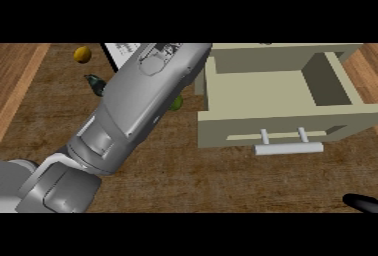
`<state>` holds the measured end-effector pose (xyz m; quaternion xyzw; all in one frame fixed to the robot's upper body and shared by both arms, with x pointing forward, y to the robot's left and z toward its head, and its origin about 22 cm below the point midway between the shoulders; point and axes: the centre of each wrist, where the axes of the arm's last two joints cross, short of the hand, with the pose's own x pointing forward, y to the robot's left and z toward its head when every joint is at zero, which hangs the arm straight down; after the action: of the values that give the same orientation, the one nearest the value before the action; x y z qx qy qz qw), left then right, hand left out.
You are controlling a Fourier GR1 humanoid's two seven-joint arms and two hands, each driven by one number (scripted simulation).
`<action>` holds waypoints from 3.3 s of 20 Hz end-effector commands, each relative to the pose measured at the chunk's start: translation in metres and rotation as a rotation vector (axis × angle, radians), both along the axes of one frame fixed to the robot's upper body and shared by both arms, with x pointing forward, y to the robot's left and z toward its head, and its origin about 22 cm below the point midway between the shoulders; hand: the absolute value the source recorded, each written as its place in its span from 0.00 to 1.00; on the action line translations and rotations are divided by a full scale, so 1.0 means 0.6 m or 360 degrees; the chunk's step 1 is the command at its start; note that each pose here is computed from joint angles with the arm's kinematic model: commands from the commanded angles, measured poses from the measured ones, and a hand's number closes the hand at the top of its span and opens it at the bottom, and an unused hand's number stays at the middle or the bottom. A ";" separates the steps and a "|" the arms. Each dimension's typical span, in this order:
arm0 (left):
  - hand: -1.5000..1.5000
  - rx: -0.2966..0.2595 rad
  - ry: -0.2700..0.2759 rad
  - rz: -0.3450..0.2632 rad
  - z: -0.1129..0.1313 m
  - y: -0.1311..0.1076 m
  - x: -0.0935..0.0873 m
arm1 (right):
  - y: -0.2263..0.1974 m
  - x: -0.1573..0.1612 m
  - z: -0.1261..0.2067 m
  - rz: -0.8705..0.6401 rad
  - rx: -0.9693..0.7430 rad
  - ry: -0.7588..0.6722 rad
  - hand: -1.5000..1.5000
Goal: Pick up the can, place it into the drawer and close the drawer
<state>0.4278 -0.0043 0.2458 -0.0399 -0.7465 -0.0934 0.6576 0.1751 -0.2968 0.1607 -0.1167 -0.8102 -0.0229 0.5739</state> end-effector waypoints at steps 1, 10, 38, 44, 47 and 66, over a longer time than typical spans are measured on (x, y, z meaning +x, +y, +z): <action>1.00 0.0036 0.0013 0.0019 0.012 -0.014 0.005 | 0.000 0.000 0.003 0.0018 -0.0013 0.0001 0.00; 1.00 0.0110 -0.0042 0.0247 0.004 -0.023 0.010 | 0.008 0.012 0.014 0.0083 -0.0028 -0.0009 0.00; 0.00 -0.0118 -0.0030 0.0313 0.015 -0.024 0.015 | 0.060 0.125 0.022 0.0050 -0.1130 -0.0151 0.00; 0.00 -0.0069 -0.0090 0.0362 0.012 -0.024 0.016 | 0.101 0.185 -0.009 0.0052 -0.1361 -0.0117 0.00; 0.00 -0.0054 -0.0081 0.0335 0.012 -0.023 0.017 | 0.124 0.212 -0.061 0.0052 -0.1485 -0.0062 0.00; 0.00 -0.0109 -0.0029 0.0345 0.024 0.063 0.041 | 0.186 0.389 -0.170 -0.0293 -0.1736 -0.0069 0.00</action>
<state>0.4526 0.0268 0.2590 0.0285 -0.7567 0.0058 0.6531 0.3912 -0.1944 0.0613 -0.4416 -0.7035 0.3680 0.4180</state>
